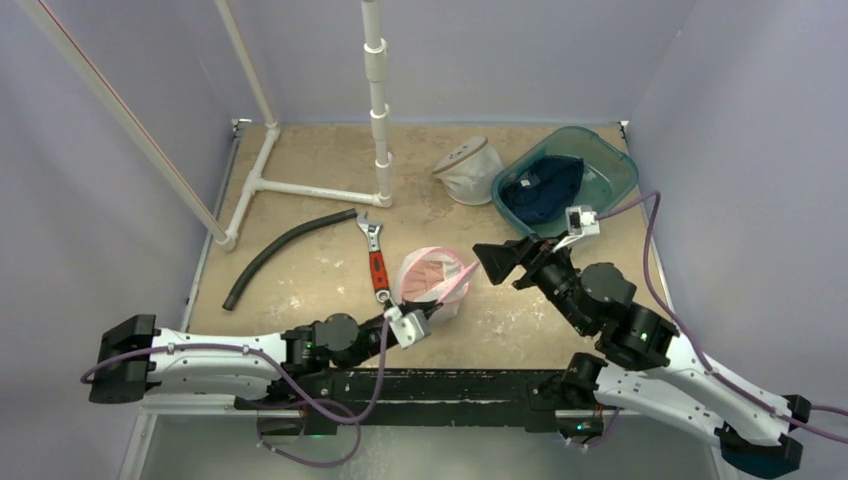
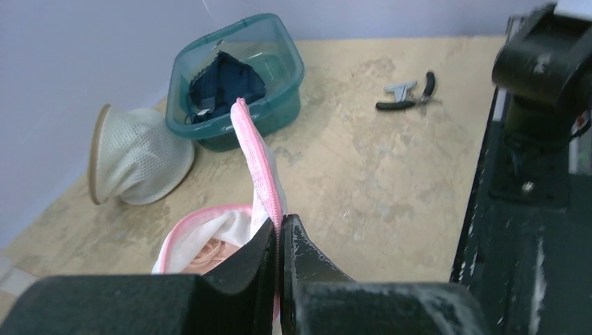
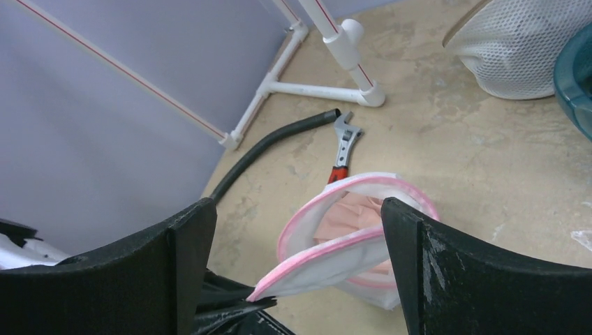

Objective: Unzip the laundry bag and remove the bra
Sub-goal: Open the laundry bag at the center of the board.

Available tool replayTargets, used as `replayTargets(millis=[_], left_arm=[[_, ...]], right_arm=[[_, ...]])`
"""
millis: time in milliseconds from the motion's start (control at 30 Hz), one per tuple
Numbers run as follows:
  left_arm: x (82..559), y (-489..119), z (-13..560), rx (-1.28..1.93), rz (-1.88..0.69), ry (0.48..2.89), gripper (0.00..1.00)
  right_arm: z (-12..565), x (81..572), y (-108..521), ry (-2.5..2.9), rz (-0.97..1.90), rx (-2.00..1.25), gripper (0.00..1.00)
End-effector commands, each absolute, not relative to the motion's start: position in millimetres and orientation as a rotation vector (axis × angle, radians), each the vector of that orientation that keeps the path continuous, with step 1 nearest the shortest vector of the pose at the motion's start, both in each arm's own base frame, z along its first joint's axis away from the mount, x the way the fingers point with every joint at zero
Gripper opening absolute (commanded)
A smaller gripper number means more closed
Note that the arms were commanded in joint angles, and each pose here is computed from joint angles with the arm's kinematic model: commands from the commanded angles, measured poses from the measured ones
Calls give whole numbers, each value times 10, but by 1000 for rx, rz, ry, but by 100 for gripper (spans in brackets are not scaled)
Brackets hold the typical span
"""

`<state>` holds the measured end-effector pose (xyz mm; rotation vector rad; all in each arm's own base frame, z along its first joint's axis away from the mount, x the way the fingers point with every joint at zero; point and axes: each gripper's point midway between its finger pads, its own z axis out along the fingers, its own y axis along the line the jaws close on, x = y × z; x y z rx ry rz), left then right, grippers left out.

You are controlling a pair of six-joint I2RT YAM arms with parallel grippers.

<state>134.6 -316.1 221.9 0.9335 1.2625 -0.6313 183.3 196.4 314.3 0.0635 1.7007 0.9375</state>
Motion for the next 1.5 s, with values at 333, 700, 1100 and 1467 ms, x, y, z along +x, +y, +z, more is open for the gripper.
replayTargets(millis=[333,700,1100,1467], left_arm=[[980,-2957,1943,1105,-104,1042,0],[573,-3071,1886,1197,-185,1003,52],[542,-2894,2273,941,-545,1223,55],[1535,-2811,2452,269,-679,1702,45]], right_arm=[[2353,1756,2368,1975,833,-239,73],[1876,1622,2525,2102,830,-397,68],[1714,1597,2452,2124,821,-359,65],[1837,2095,2580,1985,777,-169,68]])
